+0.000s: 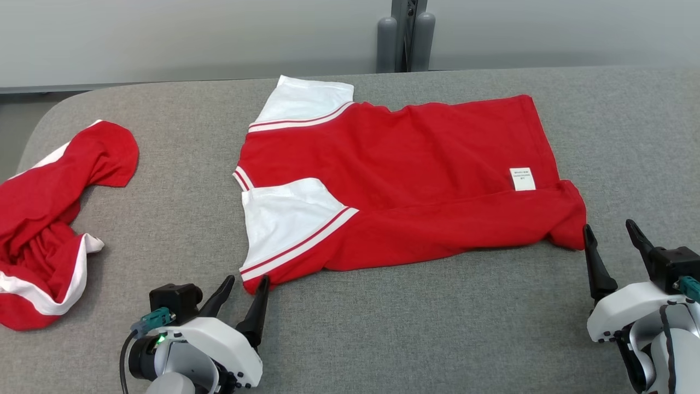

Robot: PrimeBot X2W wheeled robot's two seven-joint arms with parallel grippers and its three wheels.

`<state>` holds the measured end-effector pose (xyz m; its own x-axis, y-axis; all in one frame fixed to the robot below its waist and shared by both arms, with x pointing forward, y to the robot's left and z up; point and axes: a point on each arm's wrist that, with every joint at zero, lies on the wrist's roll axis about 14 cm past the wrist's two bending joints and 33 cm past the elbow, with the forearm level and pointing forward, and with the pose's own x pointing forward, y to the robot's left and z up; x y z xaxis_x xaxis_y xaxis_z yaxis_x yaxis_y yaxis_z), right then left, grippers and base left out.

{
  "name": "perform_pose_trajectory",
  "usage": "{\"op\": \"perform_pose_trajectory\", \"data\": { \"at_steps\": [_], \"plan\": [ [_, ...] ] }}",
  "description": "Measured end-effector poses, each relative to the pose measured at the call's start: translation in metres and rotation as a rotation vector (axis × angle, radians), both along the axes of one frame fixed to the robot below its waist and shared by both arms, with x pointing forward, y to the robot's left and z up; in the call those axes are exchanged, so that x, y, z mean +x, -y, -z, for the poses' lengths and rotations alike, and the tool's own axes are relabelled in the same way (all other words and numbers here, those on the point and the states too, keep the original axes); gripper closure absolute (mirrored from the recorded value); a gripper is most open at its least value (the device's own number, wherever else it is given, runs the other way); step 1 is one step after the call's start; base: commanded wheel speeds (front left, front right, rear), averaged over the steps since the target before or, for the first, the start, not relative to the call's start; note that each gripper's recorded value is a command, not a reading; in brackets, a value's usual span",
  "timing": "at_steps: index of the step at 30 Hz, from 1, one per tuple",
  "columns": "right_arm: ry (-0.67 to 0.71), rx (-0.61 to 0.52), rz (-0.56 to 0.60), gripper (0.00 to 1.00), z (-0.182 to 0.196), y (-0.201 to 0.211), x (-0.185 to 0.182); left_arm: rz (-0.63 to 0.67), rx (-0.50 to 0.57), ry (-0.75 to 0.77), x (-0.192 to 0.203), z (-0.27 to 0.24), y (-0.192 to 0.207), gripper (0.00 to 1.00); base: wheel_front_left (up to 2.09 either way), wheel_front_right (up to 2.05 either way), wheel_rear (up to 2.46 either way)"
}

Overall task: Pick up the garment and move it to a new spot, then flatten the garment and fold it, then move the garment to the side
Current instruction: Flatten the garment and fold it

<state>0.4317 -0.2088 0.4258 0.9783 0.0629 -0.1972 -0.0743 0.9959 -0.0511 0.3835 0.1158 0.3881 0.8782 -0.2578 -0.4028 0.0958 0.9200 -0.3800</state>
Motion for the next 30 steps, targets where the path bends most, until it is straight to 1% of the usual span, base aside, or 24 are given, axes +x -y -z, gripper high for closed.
{"op": "perform_pose_trajectory", "data": {
  "at_steps": [2,3,4,10,16,22,26,27,28,29,30],
  "plan": [
    [-0.004,-0.003,-0.002,0.00,0.002,0.000,0.000,0.012,-0.001,-0.005,0.001,0.000,0.002,0.56,0.00,0.00,0.00],
    [-0.006,-0.004,-0.003,0.00,0.002,0.000,0.001,0.014,-0.001,-0.003,0.002,-0.001,0.002,0.80,0.00,0.00,0.00],
    [-0.006,-0.005,-0.003,0.00,0.003,0.000,0.001,0.016,0.000,-0.007,0.002,0.000,0.002,1.00,0.00,0.00,0.00],
    [-0.010,0.014,-0.021,0.00,0.003,-0.010,0.006,0.027,0.010,-0.031,0.000,0.003,0.000,1.00,0.00,0.00,0.00],
    [-0.046,0.105,0.000,0.00,0.012,-0.018,0.010,0.031,0.001,-0.037,-0.005,0.001,0.000,1.00,0.00,0.00,0.00],
    [-0.143,0.146,0.018,0.00,0.036,-0.020,0.009,0.031,0.003,-0.019,-0.006,-0.005,-0.004,1.00,0.00,0.00,0.00],
    [-0.203,0.176,0.014,0.00,0.048,-0.029,0.012,0.026,0.019,-0.018,-0.006,-0.004,-0.010,1.00,0.00,0.00,0.00],
    [-0.216,0.173,0.004,0.55,0.050,-0.032,0.013,0.027,0.021,-0.019,-0.006,-0.004,-0.010,1.00,0.00,0.00,0.00],
    [-0.224,0.174,-0.005,0.93,0.052,-0.035,0.014,0.026,0.024,-0.018,-0.006,-0.004,-0.011,1.00,0.00,0.00,0.00],
    [-0.231,0.177,-0.016,1.00,0.053,-0.039,0.014,0.024,0.027,-0.015,-0.006,-0.004,-0.012,1.00,0.00,0.00,0.00],
    [-0.237,0.179,-0.024,1.00,0.055,-0.042,0.015,0.019,0.030,-0.011,-0.006,-0.005,-0.014,1.00,0.00,0.00,0.00]
  ]
}}
